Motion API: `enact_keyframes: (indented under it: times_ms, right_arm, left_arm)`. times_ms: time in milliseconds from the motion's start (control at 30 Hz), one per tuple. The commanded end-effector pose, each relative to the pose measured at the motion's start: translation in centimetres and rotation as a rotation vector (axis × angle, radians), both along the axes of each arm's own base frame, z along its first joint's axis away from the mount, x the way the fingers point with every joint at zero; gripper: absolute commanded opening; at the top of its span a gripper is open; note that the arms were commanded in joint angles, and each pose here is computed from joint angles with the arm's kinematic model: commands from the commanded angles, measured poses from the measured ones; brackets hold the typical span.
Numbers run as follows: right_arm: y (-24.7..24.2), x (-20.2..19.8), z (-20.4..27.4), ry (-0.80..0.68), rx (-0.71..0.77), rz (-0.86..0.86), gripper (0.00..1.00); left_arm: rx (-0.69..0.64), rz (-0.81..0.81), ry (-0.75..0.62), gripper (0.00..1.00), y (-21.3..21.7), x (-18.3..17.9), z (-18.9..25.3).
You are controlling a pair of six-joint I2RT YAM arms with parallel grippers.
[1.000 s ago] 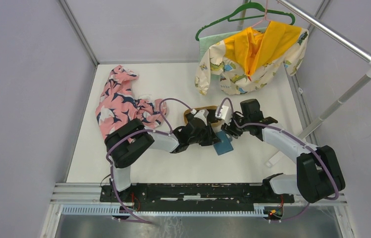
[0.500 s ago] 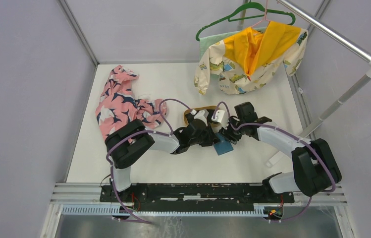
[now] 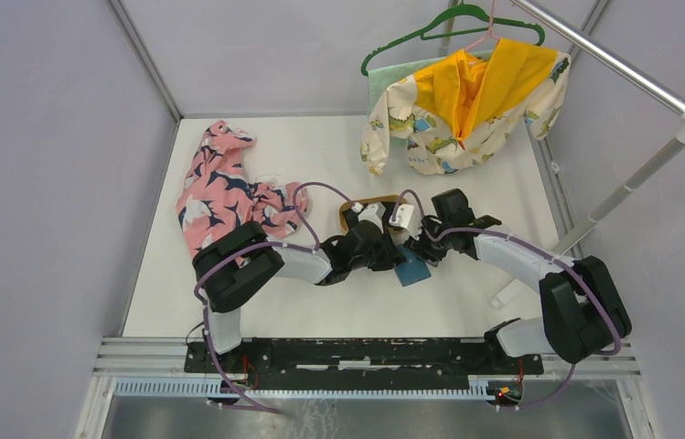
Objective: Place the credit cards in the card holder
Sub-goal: Close the card holder at the center of the board.
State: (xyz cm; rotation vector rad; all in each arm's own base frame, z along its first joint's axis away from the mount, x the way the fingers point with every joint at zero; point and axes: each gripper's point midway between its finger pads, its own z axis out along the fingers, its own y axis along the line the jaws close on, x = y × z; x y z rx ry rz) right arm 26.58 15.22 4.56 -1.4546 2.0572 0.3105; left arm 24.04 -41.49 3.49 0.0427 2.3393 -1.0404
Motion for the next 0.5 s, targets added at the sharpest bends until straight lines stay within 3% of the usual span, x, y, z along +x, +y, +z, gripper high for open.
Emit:
enact_keyframes:
  times_ms: [0,133,333,467]
  right_arm:
    - [-0.4,1.1,-0.7,-0.044,-0.087,-0.024,0.54]
    - [-0.6,1.7,-0.2,-0.076,-0.106,-0.046,0.42]
    - [0.2,1.8,0.5,-0.087,-0.064,-0.028,0.1]
    - [1.5,1.3,0.7,-0.073,-0.018,0.016,0.06]
  left_arm:
    - [-0.022,0.039,-0.014,0.2,-0.2,0.4,1.7]
    - [-0.025,0.038,-0.017,0.21,-0.2,0.4,1.9]
    - [-0.035,0.025,-0.028,0.21,0.0,-0.1,2.7]
    - [-0.044,0.02,-0.034,0.22,0.2,-0.5,3.2]
